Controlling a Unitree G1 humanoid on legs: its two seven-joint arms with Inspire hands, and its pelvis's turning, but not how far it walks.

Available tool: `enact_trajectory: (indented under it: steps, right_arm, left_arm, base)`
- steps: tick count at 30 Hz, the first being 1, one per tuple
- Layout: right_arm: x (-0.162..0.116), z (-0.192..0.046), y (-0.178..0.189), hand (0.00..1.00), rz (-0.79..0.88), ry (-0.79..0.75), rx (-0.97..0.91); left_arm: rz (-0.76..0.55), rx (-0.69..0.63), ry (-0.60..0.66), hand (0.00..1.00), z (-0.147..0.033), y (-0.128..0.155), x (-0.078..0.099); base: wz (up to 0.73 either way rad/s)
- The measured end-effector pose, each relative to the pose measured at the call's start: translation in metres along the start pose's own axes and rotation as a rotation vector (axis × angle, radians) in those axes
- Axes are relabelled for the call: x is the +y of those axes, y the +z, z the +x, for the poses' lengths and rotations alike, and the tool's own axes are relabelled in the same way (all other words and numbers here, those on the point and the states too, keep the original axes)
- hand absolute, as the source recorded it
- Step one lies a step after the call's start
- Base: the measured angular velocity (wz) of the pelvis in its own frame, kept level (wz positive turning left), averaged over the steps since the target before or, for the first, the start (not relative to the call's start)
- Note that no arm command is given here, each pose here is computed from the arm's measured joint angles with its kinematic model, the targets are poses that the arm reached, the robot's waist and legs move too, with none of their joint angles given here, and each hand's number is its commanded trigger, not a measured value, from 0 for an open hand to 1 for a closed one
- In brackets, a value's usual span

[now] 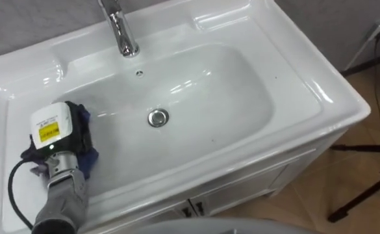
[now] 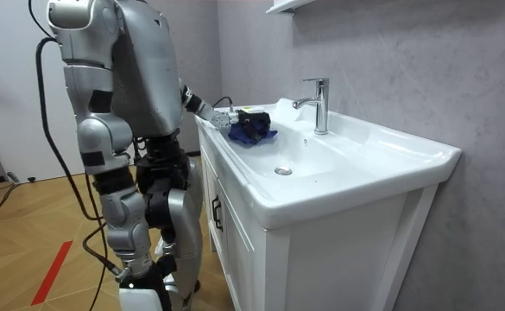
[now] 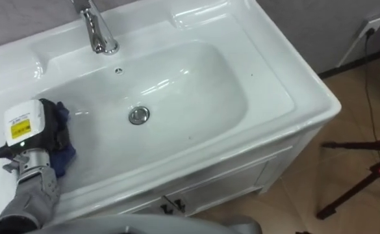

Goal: Wipe basin

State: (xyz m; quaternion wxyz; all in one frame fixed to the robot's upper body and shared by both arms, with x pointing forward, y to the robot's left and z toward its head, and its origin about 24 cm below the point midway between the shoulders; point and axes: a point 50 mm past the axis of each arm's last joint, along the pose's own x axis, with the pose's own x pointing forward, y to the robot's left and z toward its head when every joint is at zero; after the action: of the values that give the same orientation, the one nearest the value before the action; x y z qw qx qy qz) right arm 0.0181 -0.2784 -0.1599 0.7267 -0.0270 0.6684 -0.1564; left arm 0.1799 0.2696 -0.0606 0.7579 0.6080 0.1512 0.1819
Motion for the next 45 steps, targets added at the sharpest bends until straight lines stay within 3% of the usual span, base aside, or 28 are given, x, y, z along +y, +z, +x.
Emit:
enact_trajectory:
  steps: [7, 13, 26, 30, 37, 45]
  right_arm:
    - [0.002, 0.000, -0.004, 0.00, -0.014, -0.005, 0.002]
    - [0.005, 0.000, -0.002, 0.00, -0.059, 0.002, 0.003]
    - [0.003, 0.000, -0.003, 0.00, -0.055, 0.001, 0.006]
    - [0.003, 0.000, -0.004, 0.00, -0.055, 0.003, 0.012]
    - [-0.001, 0.000, -0.012, 0.00, -0.059, 0.018, 0.030]
    - [-0.001, 0.000, -0.012, 0.00, -0.061, 0.011, 0.035]
  left_arm:
    - [-0.143, 0.005, 0.122, 1.00, 0.016, 0.011, 0.028]
    - [-0.148, -0.057, 0.207, 1.00, 0.027, 0.018, 0.051]
    - [-0.196, -0.129, 0.298, 1.00, 0.033, 0.034, 0.076]
    - [-0.195, -0.113, 0.313, 1.00, 0.035, 0.031, 0.080]
    - [-0.166, -0.117, 0.402, 1.00, 0.042, 0.021, 0.105]
    - [-0.158, -0.066, 0.448, 1.00, 0.045, 0.011, 0.115]
  base:
    - [0.18]
    - [0.07]
    - [0.06]
    - [0.04]
    - [0.00]
    - [0.02]
